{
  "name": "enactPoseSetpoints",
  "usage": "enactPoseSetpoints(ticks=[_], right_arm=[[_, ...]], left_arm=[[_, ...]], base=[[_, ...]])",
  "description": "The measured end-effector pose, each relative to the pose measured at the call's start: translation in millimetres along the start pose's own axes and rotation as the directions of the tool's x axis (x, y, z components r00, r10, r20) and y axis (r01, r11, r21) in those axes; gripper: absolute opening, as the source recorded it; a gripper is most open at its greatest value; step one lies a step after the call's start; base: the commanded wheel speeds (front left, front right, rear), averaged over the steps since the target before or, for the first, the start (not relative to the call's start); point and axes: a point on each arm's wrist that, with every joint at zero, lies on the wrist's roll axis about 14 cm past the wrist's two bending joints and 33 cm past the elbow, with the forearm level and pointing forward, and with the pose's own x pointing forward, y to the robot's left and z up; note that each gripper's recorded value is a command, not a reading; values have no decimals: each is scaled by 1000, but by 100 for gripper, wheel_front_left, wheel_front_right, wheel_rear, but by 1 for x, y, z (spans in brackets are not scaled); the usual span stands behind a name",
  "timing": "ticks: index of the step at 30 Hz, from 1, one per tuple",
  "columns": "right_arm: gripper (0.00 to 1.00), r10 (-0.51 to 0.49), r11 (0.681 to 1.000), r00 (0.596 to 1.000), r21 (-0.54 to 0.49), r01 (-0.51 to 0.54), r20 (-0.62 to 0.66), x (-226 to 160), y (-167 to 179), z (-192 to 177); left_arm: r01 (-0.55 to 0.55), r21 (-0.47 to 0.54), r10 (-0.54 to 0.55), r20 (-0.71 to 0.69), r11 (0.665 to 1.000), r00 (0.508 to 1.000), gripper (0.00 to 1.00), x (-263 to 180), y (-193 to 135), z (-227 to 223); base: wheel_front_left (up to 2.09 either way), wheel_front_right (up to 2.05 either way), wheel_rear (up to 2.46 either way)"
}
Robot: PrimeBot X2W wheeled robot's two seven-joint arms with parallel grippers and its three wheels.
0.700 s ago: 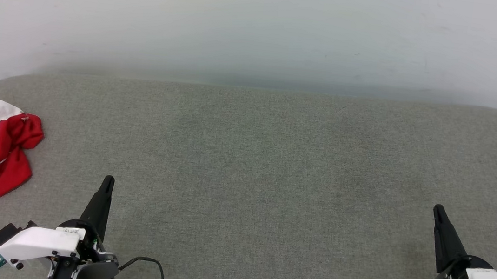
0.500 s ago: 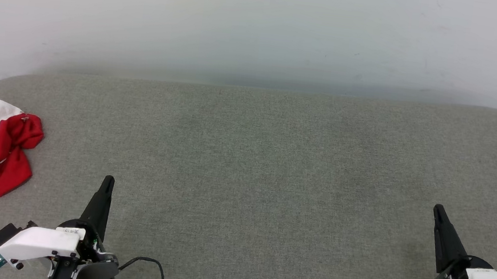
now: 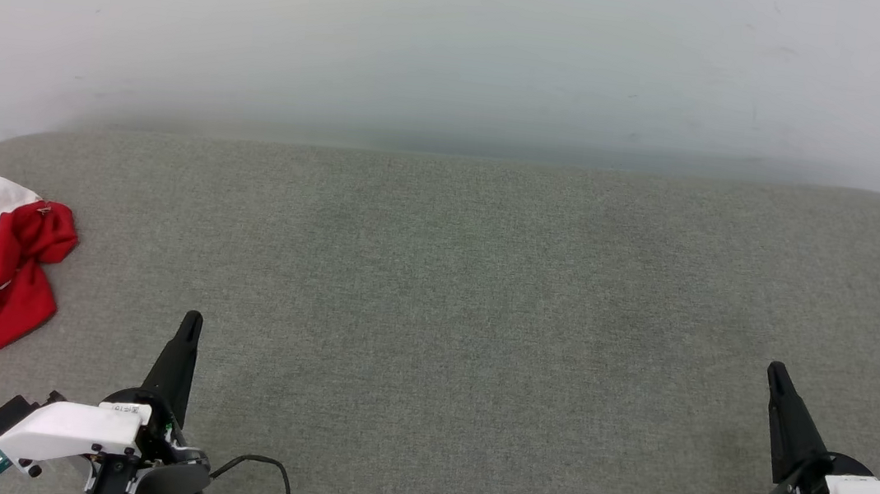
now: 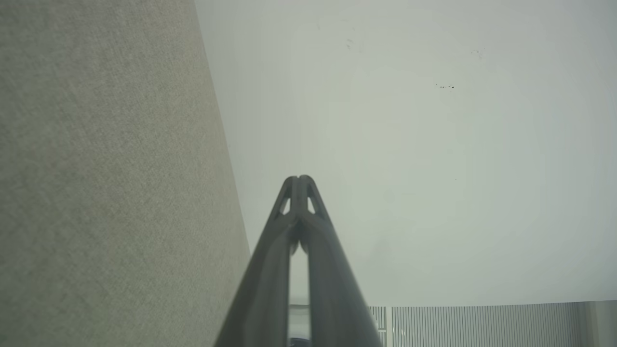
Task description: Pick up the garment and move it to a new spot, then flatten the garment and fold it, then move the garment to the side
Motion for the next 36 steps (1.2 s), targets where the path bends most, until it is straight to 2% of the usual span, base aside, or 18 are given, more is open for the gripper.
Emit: enactPoseSetpoints(ticks=[3, 4, 10, 15, 22, 29, 36], right_arm=[[0, 0, 1000, 1000, 0, 0, 0, 0, 0, 0], [100, 0, 1000, 1000, 0, 0, 0, 0, 0, 0], [100, -81, 997, 997, 4, 81, 11, -13, -27, 2], [100, -76, 997, 997, -18, 77, 31, -13, -26, 5], [100, -49, 990, 997, -131, 57, 58, -11, -16, 10], [100, -1, 961, 997, -277, 22, 78, -9, 0, 14], [100, 44, 900, 996, -435, -8, 73, -9, 14, 12]], left_arm=[[0, 0, 0, 0, 1000, 1000, 0, 0, 0, 0], [0, 0, 0, 0, 1000, 1000, 100, 0, 0, 0], [-75, -6, 75, 4, 997, 997, 100, -12, 25, -1], [-57, 11, 57, 23, 998, 998, 100, -11, 19, 1], [-61, 96, 55, 66, 994, 996, 100, -10, 17, 11], [-65, 248, 44, 88, 967, 995, 100, -8, 5, 14], [-77, 398, 41, 98, 914, 994, 100, -6, -3, 11]], base=[[0, 0, 0], [0, 0, 0], [0, 0, 0], [0, 0, 0], [0, 0, 0], [0, 0, 0], [0, 0, 0]])
